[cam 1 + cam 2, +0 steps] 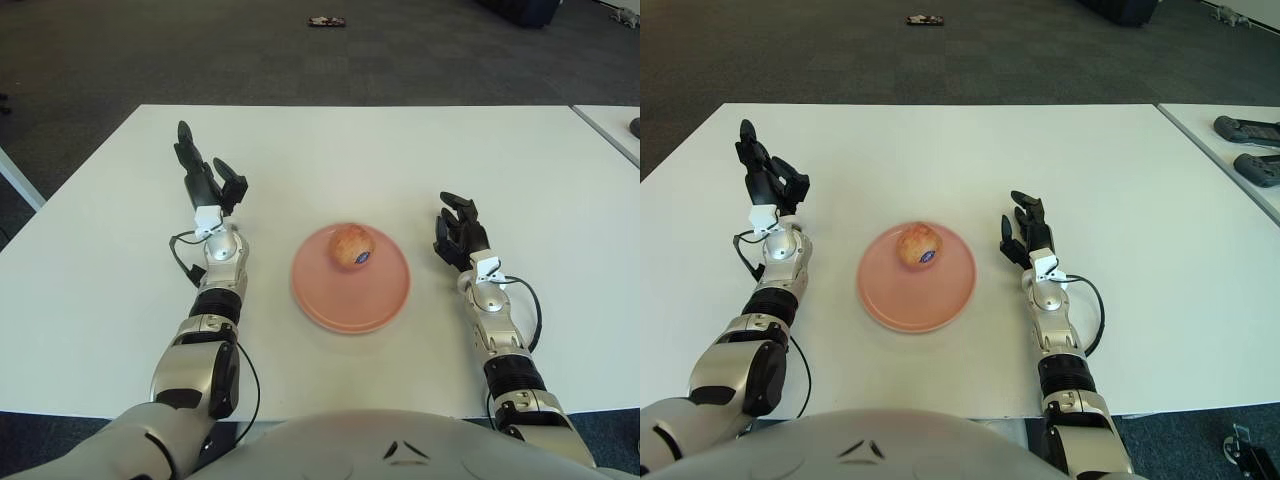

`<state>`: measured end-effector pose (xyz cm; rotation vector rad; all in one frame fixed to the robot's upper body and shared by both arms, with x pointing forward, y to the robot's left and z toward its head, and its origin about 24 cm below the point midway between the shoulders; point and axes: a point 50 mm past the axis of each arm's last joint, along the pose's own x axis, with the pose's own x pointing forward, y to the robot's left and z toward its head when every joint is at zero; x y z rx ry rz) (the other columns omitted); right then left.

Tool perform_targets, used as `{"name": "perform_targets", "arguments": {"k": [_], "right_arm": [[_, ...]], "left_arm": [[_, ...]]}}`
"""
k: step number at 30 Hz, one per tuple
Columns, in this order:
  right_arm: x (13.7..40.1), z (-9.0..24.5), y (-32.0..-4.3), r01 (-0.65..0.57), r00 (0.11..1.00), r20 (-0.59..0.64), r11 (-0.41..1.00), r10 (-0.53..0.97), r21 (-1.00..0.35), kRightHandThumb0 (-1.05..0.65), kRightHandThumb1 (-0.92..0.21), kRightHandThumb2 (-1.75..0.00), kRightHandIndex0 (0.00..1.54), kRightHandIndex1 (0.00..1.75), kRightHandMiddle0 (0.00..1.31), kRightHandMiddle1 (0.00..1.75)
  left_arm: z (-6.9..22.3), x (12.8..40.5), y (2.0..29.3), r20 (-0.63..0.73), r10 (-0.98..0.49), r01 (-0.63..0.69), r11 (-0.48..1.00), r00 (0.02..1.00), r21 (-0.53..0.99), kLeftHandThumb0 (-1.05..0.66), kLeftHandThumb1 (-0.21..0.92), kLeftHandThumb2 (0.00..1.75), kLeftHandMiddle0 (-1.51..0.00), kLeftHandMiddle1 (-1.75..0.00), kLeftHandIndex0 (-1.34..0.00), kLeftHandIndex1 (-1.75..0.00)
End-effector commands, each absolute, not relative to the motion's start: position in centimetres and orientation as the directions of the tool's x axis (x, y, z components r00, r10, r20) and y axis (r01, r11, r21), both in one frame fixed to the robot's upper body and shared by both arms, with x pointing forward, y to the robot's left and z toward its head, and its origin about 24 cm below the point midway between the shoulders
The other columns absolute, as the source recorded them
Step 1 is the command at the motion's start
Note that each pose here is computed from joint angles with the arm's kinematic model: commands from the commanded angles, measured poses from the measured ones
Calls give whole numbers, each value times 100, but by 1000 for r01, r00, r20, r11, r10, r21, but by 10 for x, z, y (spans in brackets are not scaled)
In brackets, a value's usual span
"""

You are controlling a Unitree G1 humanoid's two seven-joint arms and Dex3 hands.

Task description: Put the apple into the plate.

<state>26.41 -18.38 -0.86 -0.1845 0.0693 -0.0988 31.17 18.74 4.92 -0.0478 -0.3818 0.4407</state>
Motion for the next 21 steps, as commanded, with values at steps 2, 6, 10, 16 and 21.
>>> {"name": "perform_targets", "arguments": {"k": [2,6,10,16,21], "right_arm": [[247,-36,-184,70,972,-209,982,-107,-176,-74,-92,-76,25,0,0,73],[247,-36,-184,69,972,-210,982,-106,-176,-75,-92,-76,25,0,0,73],[247,-36,-184,67,972,-209,982,-105,-178,-75,-92,-77,26,1,0,74],[247,-36,-182,63,974,-205,983,-99,-173,-76,-92,-77,26,0,0,74],[246,-36,-181,59,975,-204,983,-94,-171,-76,-92,-76,25,0,0,72]], "left_arm": [[42,310,186,319,414,-402,909,853,-107,-93,92,98,-9,-2,0,-35],[38,309,186,298,402,-391,915,866,-99,-92,92,98,-10,-3,0,-34],[32,308,188,262,374,-371,926,890,-62,-89,92,101,-13,-4,0,-33],[22,306,193,200,283,-298,953,938,48,-89,92,104,-19,-5,0,-38],[12,304,197,133,212,-228,966,968,124,-89,92,104,-18,-4,0,-38]]}}
